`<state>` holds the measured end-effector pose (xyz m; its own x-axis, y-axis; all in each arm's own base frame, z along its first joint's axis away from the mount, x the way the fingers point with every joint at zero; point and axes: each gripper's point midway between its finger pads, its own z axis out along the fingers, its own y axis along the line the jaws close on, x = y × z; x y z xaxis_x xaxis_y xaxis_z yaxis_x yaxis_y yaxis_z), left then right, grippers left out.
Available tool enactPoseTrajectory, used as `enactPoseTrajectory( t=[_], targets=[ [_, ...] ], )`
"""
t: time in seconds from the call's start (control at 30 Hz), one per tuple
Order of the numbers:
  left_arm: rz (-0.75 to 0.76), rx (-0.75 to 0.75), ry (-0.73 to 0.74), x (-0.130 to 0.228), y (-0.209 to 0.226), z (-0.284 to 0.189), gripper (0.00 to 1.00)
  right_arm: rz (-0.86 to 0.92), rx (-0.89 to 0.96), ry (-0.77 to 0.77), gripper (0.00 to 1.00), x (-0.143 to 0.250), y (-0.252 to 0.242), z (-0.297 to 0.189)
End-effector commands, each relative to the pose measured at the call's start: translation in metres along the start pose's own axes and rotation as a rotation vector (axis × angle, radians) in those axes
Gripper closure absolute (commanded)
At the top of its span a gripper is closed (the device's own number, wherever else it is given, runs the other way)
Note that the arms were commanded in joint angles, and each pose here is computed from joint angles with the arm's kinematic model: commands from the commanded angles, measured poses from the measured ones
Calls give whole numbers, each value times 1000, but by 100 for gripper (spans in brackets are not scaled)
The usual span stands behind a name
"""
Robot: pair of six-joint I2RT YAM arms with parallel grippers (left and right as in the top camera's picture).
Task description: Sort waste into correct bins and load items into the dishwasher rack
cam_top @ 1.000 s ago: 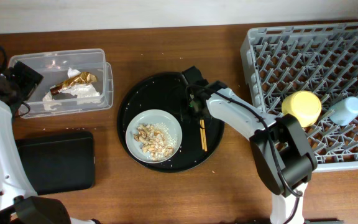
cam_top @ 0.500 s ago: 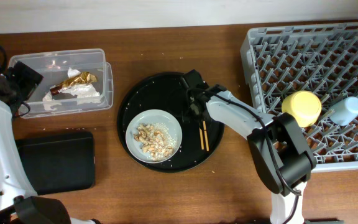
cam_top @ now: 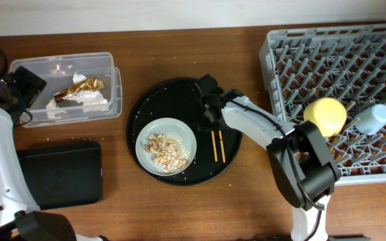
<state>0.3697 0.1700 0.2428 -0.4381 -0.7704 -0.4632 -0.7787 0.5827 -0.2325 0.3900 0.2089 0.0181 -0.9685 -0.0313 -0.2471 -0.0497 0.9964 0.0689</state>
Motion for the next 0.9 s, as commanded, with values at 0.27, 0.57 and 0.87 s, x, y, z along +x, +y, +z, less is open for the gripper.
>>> enactPoseTrajectory(
  t=[0.27, 0.57, 0.87],
  targets=[
    [-5, -9, -3, -2, 2, 1, 1, 78, 1, -281, 96, -108, -215, -168],
    [-5, -9, -3, -2, 2, 1, 1, 78, -69, -169, 76, -104, -229, -105],
    [-5, -9, -3, -2, 2, 1, 1, 52, -217, -98, 28, -75, -73, -138]
  ],
)
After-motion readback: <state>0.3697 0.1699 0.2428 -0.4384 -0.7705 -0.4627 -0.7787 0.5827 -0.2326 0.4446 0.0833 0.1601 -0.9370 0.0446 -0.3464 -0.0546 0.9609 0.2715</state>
